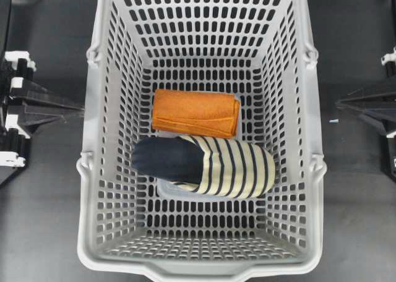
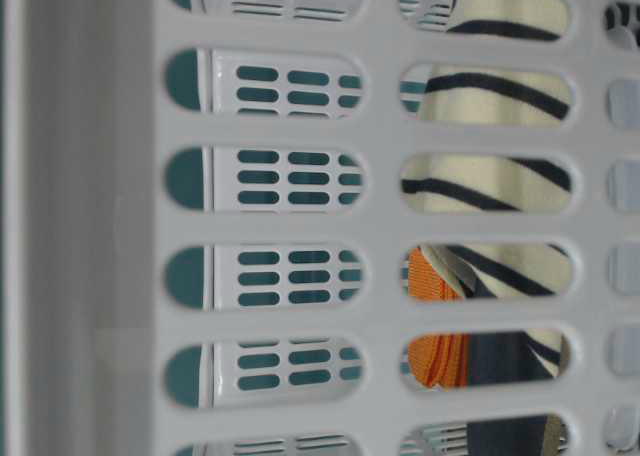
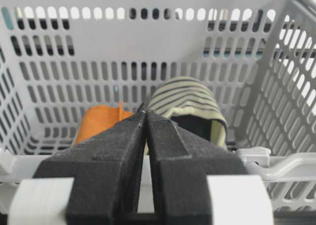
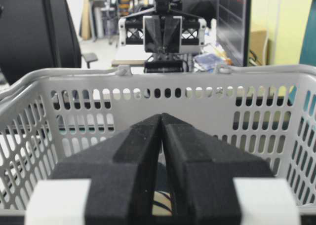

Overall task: Pick up the slipper from the shopping basket with the left arm.
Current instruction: 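Move the left gripper down into the basket over the striped slipper, then close the left gripper on the heel of the striped slipper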

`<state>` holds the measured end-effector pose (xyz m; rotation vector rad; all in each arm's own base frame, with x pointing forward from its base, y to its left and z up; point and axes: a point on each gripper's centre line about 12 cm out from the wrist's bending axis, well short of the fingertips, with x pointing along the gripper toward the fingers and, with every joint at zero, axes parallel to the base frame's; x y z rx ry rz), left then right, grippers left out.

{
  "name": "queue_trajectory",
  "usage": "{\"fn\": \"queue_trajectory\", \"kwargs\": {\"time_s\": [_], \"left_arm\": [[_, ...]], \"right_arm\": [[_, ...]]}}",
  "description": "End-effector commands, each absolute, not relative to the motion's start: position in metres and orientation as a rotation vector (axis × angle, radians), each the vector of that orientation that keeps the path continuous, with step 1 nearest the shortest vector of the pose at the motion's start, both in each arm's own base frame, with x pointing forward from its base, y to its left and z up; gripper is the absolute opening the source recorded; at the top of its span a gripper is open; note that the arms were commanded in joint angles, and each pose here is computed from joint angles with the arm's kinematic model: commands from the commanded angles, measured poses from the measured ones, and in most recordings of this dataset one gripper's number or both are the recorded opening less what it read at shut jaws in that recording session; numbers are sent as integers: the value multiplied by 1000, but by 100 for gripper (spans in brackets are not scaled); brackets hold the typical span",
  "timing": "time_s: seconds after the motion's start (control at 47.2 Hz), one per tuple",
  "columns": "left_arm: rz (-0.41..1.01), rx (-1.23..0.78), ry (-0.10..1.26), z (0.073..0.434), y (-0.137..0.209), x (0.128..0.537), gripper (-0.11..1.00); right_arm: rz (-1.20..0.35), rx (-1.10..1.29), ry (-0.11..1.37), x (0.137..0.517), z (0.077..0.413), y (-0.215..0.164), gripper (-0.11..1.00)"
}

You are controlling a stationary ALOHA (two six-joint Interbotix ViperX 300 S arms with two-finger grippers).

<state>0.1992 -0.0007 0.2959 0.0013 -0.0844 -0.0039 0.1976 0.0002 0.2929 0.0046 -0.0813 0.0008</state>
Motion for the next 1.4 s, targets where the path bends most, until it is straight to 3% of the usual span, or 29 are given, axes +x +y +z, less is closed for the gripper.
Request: {"fn": "queue_trajectory", "kwargs": {"time_s": [0.0,0.085,0.53,1.102,1.208,1.377], "left_arm": [[-37,3,-93,322,-7,206,6],[-35,-23,-21,337,-7,215,0],[-49,-22,424,379,-20,285,0],[-52,12,861,346,-42,399,1],[-55,14,878,339,-46,418,18],[-58,21,927,316,-52,442,68]], "right_arm": [[13,20,-92,200,298,3,0],[18,24,-81,199,296,3,0],[20,31,-24,196,292,4,-1],[40,74,-22,195,291,8,-1],[43,80,-14,195,290,8,-1],[46,80,-9,195,289,9,-1]]}}
